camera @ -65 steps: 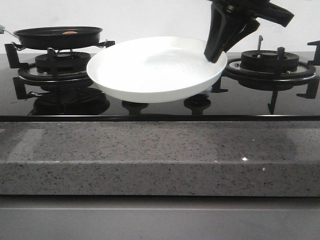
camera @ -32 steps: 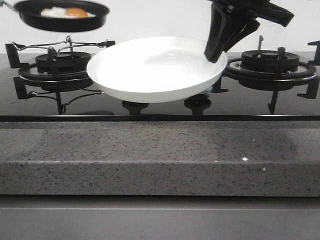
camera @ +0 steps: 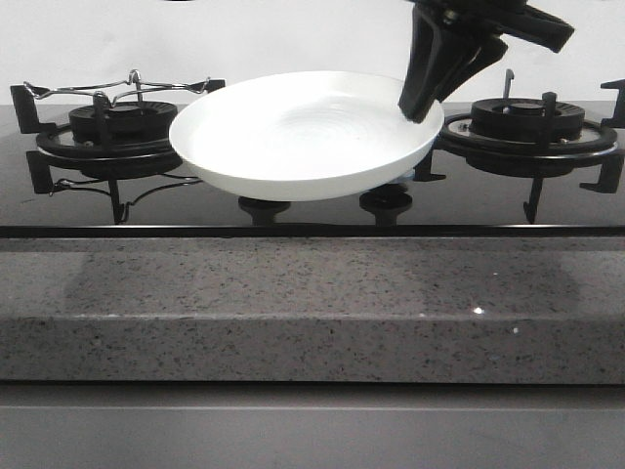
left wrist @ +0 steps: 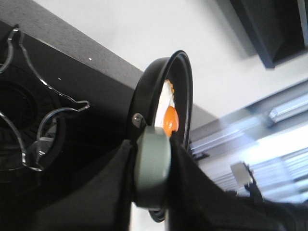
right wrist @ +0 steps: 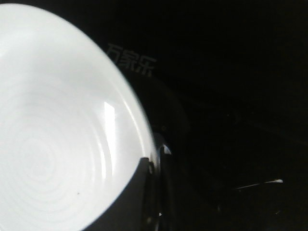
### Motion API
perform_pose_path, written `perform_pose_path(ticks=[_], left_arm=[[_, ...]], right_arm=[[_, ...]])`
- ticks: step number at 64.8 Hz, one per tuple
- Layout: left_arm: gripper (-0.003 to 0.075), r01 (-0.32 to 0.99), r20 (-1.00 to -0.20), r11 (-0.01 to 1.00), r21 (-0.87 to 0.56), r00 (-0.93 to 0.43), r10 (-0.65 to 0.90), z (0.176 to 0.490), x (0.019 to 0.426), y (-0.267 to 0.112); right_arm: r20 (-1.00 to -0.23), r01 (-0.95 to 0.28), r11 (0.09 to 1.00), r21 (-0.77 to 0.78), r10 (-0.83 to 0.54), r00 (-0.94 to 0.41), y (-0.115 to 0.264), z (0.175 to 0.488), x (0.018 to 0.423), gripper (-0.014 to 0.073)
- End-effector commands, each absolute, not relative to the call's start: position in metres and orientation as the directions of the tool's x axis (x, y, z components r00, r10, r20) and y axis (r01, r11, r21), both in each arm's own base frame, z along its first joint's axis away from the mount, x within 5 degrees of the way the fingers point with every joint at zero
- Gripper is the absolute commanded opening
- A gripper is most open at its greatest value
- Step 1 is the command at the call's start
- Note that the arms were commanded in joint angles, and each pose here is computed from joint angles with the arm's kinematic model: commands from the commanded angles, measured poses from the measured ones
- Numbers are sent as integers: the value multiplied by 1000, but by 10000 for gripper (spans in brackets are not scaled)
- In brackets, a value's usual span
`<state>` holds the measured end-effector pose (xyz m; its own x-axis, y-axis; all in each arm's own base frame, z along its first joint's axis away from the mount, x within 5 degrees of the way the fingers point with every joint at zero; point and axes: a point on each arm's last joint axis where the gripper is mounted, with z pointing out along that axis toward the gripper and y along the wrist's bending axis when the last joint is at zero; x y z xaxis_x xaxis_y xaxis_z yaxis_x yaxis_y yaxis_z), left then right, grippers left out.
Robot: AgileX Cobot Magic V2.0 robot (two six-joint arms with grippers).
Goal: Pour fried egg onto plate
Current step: 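Lift the black pan with the left gripper and tilt it over the plate, then tip the pan further with the left gripper, sliding the egg onto the plate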
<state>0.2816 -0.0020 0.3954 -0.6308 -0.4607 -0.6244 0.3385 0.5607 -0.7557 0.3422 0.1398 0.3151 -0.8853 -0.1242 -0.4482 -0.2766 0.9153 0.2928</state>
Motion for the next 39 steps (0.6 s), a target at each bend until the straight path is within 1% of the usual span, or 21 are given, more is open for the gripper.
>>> perform_pose_path(ticks=[1,9,19,30,39], left_arm=[[-20,430,-691,554,-713,-567,-448,424,264,-23],[-19,475,-784,650,-593,-524,-332,430,249,-46],[-19,505,-887,748,-430,-392,-245,446,226,-58],[-19,548,-950,782,-296,-257,-179,462,206,-66],[-19,576,-964,775,-262,-199,-178,467,202,-77]], right_arm=[[-533,-298,902,313,-92,-841,139,340,337,-58],[-533,-298,902,313,-92,-841,139,340,337,-58],[-533,-298,902,313,-92,-841,139,340,337,-58],[-533,-298,902,313,-92,-841,139,340,337,-58],[-533,-298,902,313,-92,-841,139,340,337,-58]])
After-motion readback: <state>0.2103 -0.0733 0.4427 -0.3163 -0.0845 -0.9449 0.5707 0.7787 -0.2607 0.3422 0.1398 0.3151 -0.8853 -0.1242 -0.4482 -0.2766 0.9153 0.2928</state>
